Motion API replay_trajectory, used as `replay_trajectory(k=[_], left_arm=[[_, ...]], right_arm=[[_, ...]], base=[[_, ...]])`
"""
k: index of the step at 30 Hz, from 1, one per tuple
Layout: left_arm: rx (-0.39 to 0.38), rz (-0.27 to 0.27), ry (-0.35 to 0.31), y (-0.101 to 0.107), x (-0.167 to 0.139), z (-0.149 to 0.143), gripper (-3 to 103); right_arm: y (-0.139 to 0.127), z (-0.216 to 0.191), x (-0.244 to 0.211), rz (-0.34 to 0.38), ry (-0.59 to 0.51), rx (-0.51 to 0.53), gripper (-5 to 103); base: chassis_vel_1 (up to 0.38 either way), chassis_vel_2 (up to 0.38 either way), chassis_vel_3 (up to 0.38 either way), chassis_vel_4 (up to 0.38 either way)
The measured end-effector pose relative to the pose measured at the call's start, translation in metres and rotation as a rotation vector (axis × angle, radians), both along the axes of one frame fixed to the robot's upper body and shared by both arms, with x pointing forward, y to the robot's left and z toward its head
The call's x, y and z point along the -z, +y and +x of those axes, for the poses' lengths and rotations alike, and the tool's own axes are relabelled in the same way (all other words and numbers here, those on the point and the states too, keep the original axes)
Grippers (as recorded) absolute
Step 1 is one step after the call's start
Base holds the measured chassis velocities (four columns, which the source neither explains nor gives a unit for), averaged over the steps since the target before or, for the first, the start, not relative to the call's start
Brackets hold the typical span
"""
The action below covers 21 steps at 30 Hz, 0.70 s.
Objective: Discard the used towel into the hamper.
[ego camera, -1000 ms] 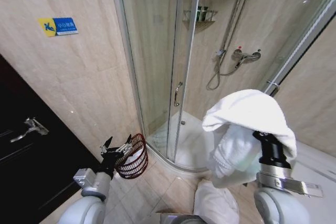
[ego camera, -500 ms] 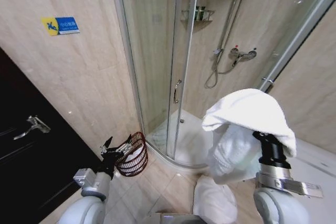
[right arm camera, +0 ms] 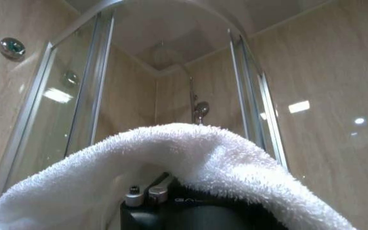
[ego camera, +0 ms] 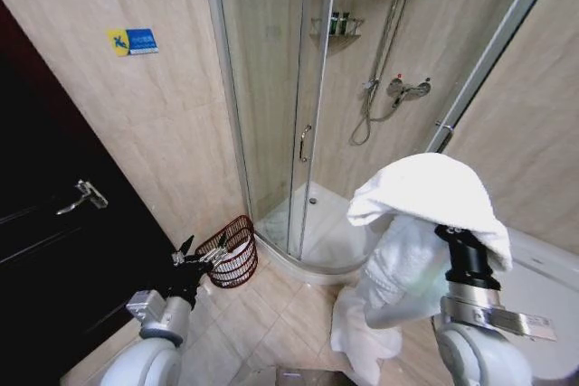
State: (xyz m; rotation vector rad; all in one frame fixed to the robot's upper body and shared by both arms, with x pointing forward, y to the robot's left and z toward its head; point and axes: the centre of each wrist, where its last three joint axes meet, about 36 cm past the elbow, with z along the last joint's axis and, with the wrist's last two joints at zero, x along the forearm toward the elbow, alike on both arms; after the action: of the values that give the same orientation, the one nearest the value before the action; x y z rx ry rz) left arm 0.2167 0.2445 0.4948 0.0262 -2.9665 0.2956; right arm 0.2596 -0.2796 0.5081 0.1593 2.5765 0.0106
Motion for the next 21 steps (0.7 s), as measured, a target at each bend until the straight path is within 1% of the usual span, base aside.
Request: replay_trajectory(k=[4, 15, 21], left_arm=[[0.0, 0.0, 0.0, 0.0, 0.0, 0.0, 97], [0.0, 0.0, 0.0, 0.0, 0.0, 0.0, 97], [0.0, 0.0, 0.0, 0.0, 0.0, 0.0, 97]], right_arm=[[0.005, 0.003, 0.0, 0.004, -0.006, -0.026, 12], [0.007, 0.012, -0.01, -0.001, -0.033, -0.049, 12], [0.009, 0.01, -0.014, 0.0, -0.043, -0.058, 12]], base=[[0.0, 0.0, 0.0, 0.0], [0.0, 0.0, 0.0, 0.0], [0.046, 0.028, 0.028, 0.066]])
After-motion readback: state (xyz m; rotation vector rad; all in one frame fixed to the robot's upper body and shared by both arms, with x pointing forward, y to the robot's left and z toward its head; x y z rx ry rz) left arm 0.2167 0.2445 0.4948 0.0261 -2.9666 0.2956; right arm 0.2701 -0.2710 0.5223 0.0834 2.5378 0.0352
